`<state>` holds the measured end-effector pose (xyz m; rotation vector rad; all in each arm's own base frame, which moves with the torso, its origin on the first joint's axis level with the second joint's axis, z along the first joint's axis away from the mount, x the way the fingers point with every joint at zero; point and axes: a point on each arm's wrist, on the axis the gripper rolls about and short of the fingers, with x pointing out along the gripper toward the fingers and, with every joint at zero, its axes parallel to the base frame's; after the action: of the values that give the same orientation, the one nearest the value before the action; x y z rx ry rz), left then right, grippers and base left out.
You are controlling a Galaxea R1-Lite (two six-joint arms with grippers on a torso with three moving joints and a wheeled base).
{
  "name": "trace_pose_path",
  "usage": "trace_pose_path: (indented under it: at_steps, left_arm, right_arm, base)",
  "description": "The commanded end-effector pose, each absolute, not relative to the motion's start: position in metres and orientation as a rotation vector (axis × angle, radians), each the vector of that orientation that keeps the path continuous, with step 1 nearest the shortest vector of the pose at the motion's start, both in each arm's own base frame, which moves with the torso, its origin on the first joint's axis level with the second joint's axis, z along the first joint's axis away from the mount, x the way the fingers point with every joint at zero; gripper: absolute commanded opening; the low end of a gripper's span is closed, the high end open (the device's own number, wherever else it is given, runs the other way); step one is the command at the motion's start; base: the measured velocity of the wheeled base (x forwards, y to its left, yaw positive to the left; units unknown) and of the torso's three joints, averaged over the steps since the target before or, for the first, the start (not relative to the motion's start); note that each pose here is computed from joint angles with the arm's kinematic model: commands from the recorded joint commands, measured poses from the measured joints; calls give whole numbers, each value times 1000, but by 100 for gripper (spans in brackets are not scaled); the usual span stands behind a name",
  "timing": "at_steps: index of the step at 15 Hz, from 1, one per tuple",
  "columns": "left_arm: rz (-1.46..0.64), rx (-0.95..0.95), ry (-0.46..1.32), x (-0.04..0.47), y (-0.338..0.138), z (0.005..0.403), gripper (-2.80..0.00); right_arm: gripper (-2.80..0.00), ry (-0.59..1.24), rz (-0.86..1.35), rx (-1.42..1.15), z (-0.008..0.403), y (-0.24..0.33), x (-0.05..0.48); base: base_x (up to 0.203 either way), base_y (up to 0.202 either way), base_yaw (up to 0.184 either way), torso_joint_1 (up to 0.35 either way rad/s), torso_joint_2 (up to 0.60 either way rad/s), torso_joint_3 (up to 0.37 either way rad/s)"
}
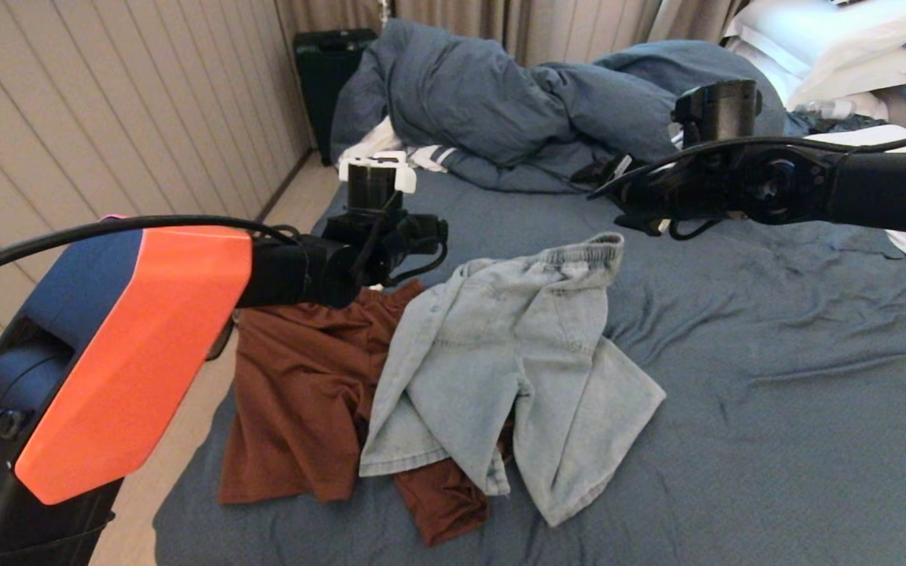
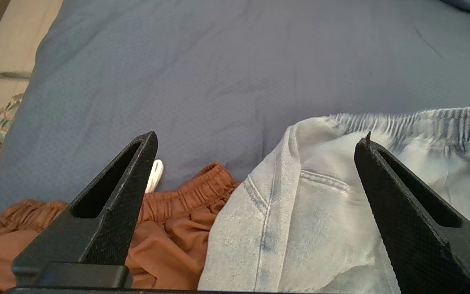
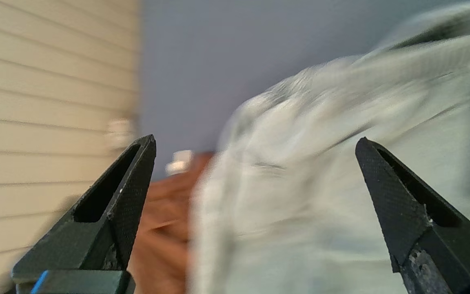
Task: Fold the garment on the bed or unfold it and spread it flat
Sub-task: Unford the blue shorts
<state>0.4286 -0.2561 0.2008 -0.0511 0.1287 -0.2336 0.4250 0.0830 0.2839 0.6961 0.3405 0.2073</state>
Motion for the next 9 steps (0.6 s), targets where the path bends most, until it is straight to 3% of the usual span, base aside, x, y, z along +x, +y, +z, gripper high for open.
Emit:
trace_pose_path:
  at_steps: [1,6,9]
  left_arm:
    - [-231,-56,128,429,-256,201,0]
    - [-226,-75,139,420,-250,208,0]
    - [-247,-52,204,387,-234,214,0]
  right_arm:
    - [0,344,282,782,298,62,420]
    - [0,318,276,715,313,49,403]
    - [0,458,241,583,315,46,365]
  base:
    - [0,0,0,0,0,0]
    - [0,0,0,0,0,0]
    - [0,0,0,0,0,0]
